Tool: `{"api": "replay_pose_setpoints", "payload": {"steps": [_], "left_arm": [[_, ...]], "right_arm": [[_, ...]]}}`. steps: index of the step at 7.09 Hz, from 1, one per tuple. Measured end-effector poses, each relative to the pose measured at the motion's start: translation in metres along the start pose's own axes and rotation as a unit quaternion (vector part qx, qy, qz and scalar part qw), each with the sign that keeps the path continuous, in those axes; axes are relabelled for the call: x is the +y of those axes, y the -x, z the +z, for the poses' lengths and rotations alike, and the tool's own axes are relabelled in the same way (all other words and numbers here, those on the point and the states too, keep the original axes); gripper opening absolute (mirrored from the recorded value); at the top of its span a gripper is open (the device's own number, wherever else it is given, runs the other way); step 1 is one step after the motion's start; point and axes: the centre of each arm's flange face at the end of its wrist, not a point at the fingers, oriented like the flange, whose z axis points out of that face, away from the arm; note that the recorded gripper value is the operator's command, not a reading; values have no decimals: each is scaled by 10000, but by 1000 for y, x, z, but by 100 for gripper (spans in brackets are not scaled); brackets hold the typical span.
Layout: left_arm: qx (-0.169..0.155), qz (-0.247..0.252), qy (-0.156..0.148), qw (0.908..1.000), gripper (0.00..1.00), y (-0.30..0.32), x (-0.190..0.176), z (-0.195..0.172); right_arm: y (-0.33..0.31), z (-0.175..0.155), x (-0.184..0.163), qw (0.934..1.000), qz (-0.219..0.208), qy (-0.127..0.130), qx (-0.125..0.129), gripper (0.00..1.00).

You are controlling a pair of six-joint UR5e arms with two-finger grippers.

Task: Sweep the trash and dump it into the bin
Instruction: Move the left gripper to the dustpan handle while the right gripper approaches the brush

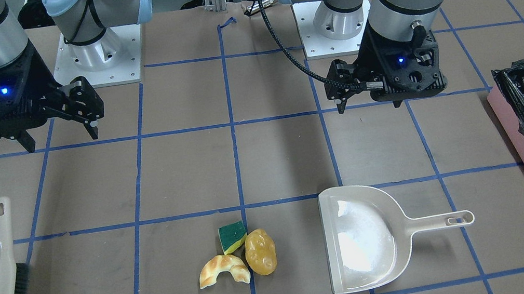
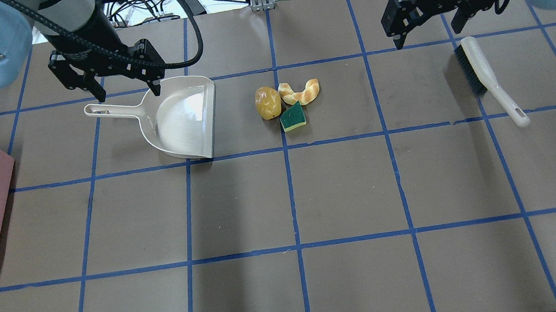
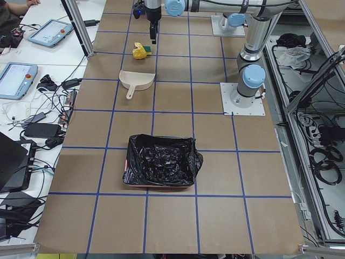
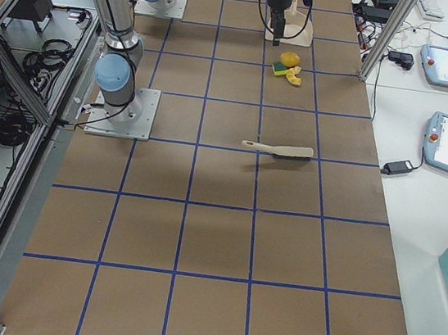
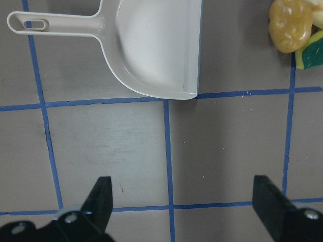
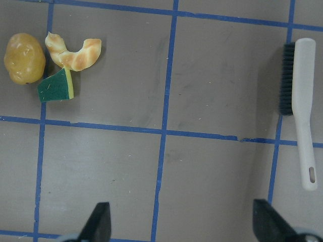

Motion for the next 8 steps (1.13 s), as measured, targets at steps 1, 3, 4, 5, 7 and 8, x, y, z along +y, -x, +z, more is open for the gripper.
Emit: {"api": "replay_pose_setpoints", "payload": {"steps": [1, 3, 4, 5, 7, 8], "left_arm": [[-2, 0, -7, 10000, 100, 0, 0, -1], [-3, -5, -20, 10000, 100, 1, 1, -2], [-3, -6, -22, 10000, 100, 1, 1, -2], [-3, -4, -23, 10000, 100, 0, 1, -2], [3, 39, 0, 10000, 100, 1, -1, 1], [0, 207, 33, 9998, 100, 2, -5, 7]], "right_arm": [[0, 0, 0, 10000, 0, 11, 1, 100], [0, 1, 0, 10000, -8, 37, 4, 100], [-2, 2, 0, 10000, -23, 49, 17, 100], [-4, 5, -1, 9999, -34, 98, 26, 100], [-8, 23, -9, 9996, -4, 293, -12, 100], [-13, 37, -17, 9993, 64, 377, 12, 100]]}}
